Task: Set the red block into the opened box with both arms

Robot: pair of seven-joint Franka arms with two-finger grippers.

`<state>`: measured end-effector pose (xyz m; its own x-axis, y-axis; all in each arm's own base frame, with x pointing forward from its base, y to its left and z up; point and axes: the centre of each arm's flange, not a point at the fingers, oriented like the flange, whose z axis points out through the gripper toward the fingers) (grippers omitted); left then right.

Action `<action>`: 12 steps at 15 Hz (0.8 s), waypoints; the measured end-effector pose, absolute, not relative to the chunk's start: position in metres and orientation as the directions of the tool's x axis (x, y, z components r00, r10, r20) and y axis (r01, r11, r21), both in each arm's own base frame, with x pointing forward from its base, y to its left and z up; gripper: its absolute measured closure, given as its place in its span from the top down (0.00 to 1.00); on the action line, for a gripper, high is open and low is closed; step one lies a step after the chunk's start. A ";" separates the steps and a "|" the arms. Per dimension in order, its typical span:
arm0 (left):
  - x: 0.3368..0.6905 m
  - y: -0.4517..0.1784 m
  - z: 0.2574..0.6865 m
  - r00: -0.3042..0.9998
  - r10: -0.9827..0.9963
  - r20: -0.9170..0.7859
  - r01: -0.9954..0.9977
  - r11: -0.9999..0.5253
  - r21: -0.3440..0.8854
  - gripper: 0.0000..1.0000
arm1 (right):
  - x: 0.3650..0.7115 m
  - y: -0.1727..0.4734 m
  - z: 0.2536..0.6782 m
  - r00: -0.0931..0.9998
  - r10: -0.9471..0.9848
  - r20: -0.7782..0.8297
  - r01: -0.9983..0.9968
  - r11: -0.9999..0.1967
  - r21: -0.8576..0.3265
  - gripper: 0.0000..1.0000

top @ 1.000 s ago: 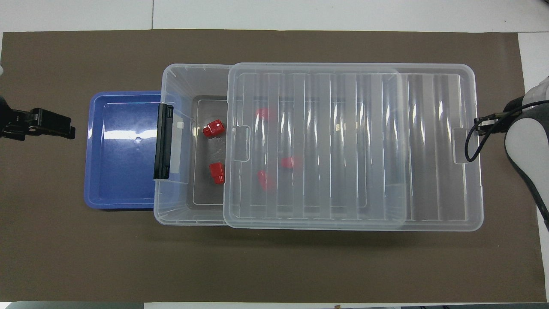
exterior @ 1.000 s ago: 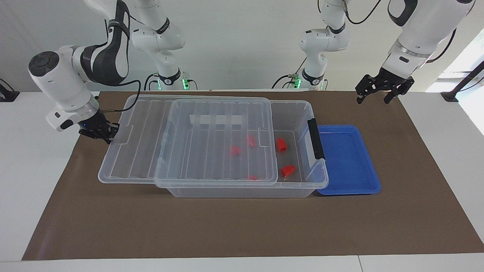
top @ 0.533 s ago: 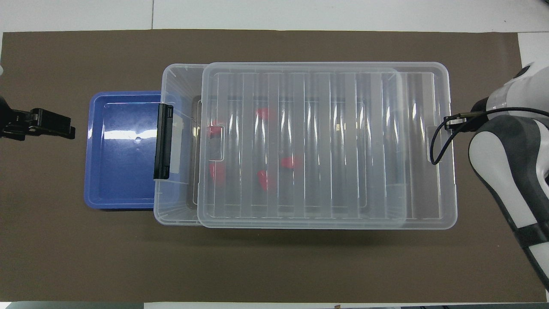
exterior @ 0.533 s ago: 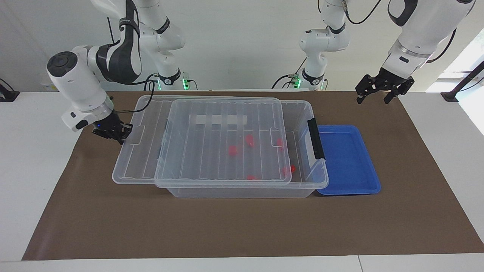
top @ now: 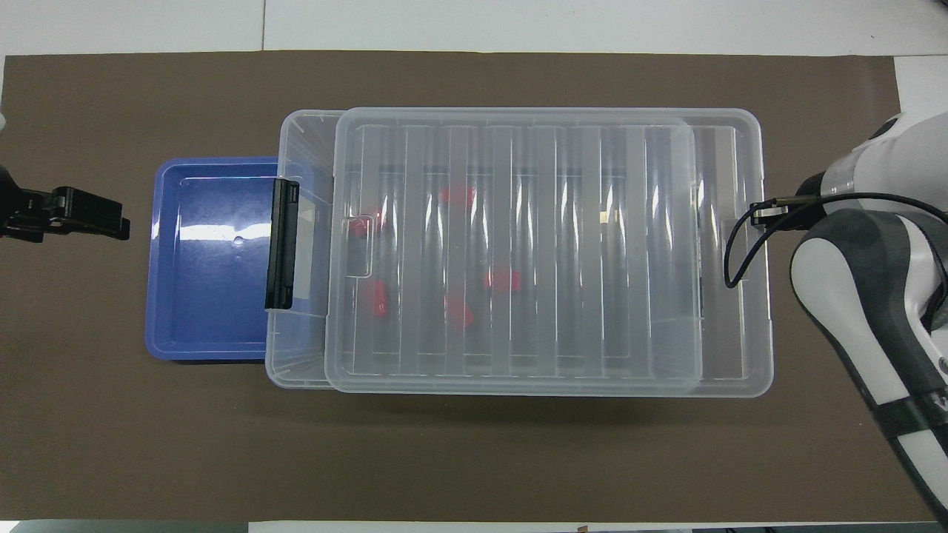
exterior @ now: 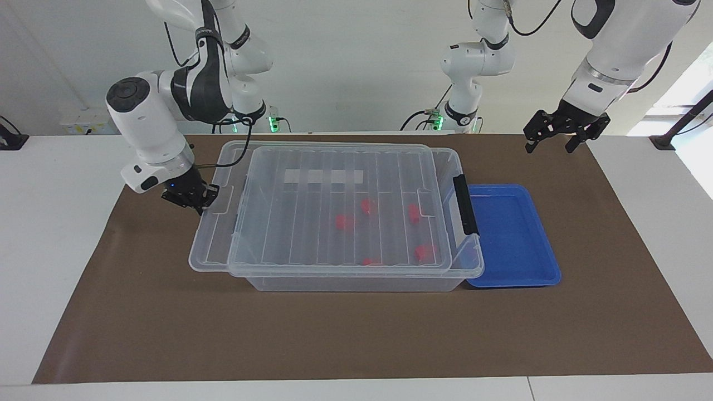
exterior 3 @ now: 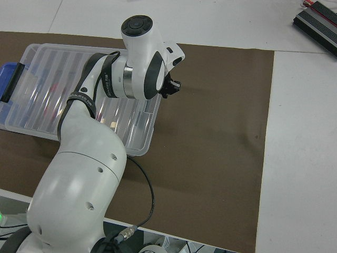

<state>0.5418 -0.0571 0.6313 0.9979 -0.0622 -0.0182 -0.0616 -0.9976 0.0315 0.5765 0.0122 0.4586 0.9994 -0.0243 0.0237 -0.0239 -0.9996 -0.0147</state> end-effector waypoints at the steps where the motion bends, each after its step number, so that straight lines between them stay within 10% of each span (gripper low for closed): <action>1: 0.542 -0.057 0.631 0.998 -0.062 -0.018 -0.062 -0.998 0.032 1.00 | 0.576 0.015 0.458 0.999 -0.028 0.023 -0.028 -0.999 -0.015 0.01; 12: 0.542 -0.057 0.631 0.998 -0.062 -0.018 -0.062 -0.998 0.032 1.00 | 0.575 0.047 0.459 0.997 -0.069 0.030 -0.068 -0.997 -0.036 0.01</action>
